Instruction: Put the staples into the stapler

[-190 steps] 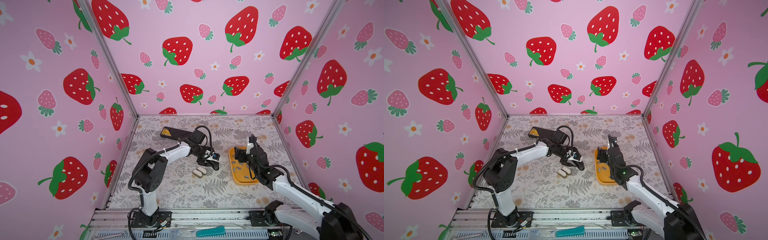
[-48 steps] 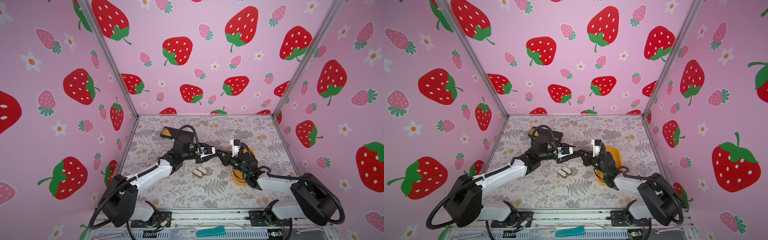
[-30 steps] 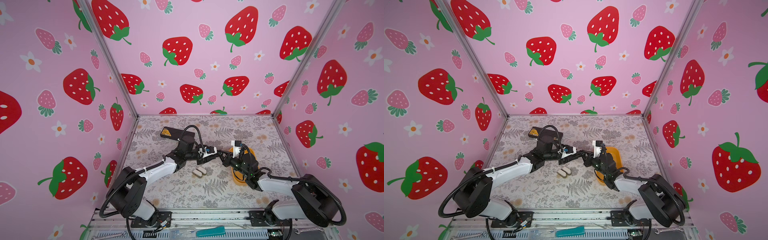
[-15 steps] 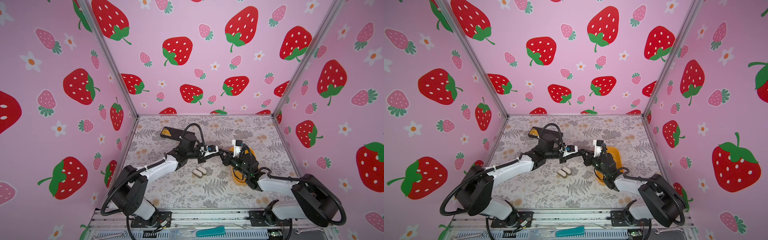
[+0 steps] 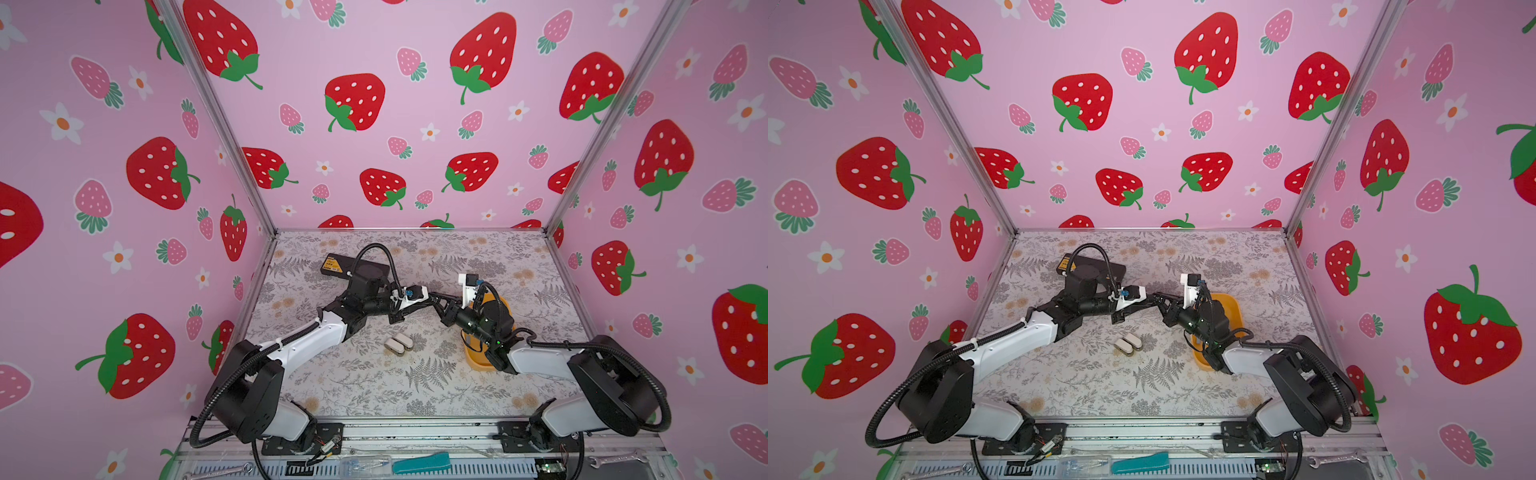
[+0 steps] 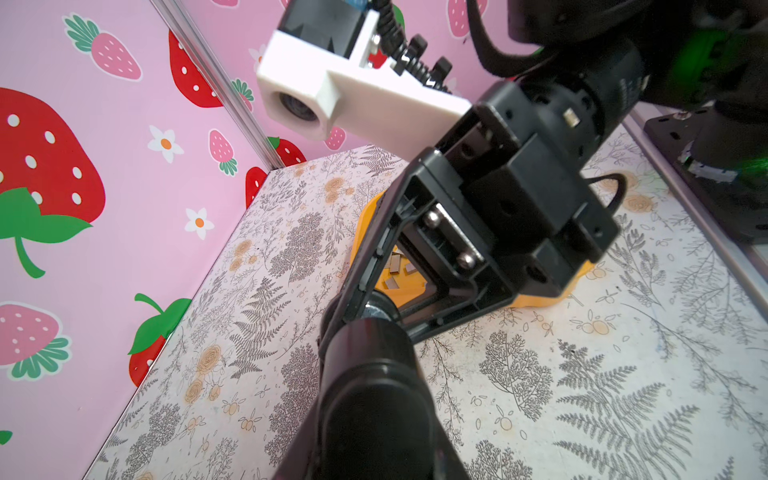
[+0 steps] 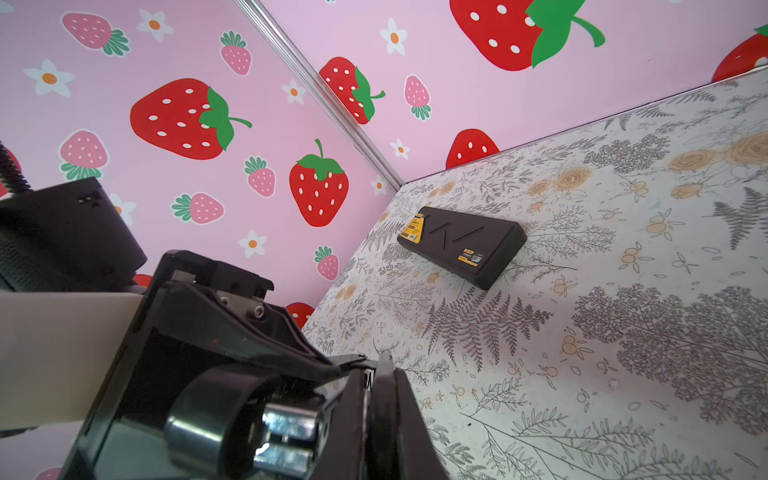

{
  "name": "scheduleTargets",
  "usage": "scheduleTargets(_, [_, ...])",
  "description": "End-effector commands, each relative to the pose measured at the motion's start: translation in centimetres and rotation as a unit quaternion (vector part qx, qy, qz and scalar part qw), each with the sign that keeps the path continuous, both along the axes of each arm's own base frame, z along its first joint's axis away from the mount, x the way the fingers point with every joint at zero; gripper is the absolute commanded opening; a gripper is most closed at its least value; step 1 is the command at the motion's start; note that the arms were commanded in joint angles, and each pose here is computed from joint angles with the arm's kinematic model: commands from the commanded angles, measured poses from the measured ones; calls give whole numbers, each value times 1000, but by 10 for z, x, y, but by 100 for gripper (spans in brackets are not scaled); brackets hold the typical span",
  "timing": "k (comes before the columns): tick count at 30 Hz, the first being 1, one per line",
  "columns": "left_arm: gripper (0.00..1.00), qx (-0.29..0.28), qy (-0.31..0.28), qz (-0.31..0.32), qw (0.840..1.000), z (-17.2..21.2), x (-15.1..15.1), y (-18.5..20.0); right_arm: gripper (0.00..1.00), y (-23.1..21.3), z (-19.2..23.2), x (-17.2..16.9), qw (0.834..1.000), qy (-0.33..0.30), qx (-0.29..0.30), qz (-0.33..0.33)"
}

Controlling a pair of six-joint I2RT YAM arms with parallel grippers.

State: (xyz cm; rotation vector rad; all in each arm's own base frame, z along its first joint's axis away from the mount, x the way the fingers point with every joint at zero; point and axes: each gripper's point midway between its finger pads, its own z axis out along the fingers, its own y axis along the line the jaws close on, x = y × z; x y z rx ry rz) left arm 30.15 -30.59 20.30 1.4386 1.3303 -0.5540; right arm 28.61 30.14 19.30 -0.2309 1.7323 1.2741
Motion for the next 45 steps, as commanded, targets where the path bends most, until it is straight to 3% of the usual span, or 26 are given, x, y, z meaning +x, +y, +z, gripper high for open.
scheduleTargets(1, [0,-62,-43,-23,997,52,-9,12,0,-46,-47,41,990,49,-54,-119])
scheduleTargets(12, [0,-91,-51,-57,993,68,-29,22,0,-53,-58,48,987,65,-62,-133])
scheduleTargets(18, [0,-87,-49,-55,993,66,-27,23,0,-43,-43,40,994,34,-52,-94])
scheduleTargets(22, [0,-51,-32,-58,996,53,-23,22,24,-40,-25,33,996,-5,-58,-74])
scheduleTargets(34, [0,33,4,-61,998,31,-7,21,39,-58,21,23,984,-107,-101,-98])
scheduleTargets(39, [0,46,5,-78,996,27,-13,21,40,-59,59,-9,963,-239,-108,-60])
scheduleTargets(41, [0,55,4,-89,994,27,-16,21,42,-55,76,-35,942,-318,-106,-18])
scheduleTargets(43, [0,67,4,-100,993,25,-19,22,46,-50,83,-64,910,-397,-118,28])
scheduleTargets(45, [0,77,5,-112,991,22,-24,21,51,-44,81,-84,884,-440,-139,78])
